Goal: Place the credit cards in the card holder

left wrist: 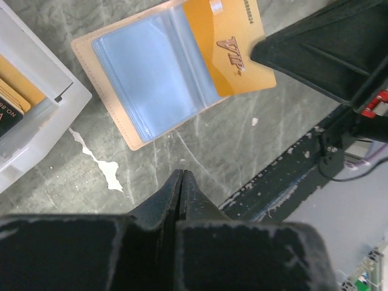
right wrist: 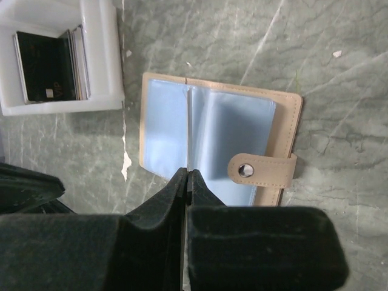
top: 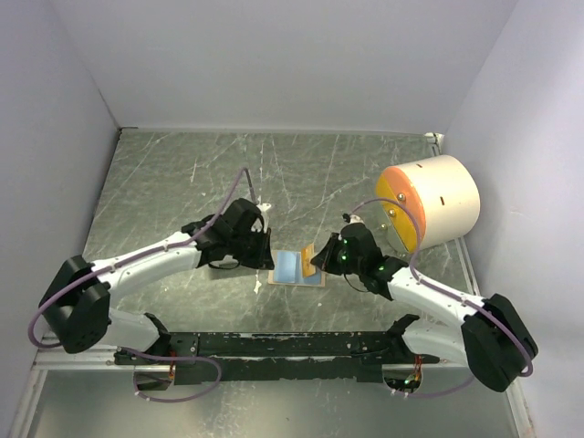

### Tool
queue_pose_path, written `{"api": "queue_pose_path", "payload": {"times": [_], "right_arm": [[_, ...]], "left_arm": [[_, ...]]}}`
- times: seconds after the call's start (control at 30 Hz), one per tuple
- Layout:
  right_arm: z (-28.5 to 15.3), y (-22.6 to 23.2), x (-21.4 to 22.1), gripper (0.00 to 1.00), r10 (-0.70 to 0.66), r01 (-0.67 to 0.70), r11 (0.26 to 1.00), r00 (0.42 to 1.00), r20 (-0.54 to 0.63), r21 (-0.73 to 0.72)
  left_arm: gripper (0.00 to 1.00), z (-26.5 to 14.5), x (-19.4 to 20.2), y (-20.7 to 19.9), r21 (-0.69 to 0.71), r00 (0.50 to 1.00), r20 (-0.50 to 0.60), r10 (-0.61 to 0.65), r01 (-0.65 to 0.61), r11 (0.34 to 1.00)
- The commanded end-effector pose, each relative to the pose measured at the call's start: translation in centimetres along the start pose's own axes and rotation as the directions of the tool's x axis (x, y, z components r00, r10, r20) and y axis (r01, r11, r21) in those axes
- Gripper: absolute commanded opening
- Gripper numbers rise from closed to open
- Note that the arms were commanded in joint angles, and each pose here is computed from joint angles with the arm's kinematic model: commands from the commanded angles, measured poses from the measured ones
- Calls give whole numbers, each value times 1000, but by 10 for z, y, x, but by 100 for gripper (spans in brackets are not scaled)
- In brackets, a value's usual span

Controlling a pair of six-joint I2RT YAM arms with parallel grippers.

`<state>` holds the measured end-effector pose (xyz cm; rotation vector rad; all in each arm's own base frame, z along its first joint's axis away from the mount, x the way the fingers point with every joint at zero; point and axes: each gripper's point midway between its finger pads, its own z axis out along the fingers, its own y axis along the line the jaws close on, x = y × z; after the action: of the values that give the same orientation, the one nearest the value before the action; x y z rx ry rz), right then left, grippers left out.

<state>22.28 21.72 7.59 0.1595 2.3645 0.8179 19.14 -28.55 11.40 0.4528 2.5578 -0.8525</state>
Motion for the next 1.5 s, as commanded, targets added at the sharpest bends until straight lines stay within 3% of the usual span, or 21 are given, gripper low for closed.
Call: {"api": "queue_pose_path", "payload": {"times": [0.0, 0.27, 1.47], "right_arm": [[6, 12, 2, 0, 24, -25, 995, 1000, -9, -100], [11, 3, 8, 0, 46, -47, 993, 999, -18, -112], [23, -13, 29, 0, 159, -167, 975, 985, -64, -150]], "left_arm": [[7, 21, -3, 14, -100, 998, 54, 19, -14, 995], [7, 37, 9, 39, -210, 999, 26, 28, -22, 977], [7, 70, 56, 56, -313, 994, -98, 44, -73, 947]]}}
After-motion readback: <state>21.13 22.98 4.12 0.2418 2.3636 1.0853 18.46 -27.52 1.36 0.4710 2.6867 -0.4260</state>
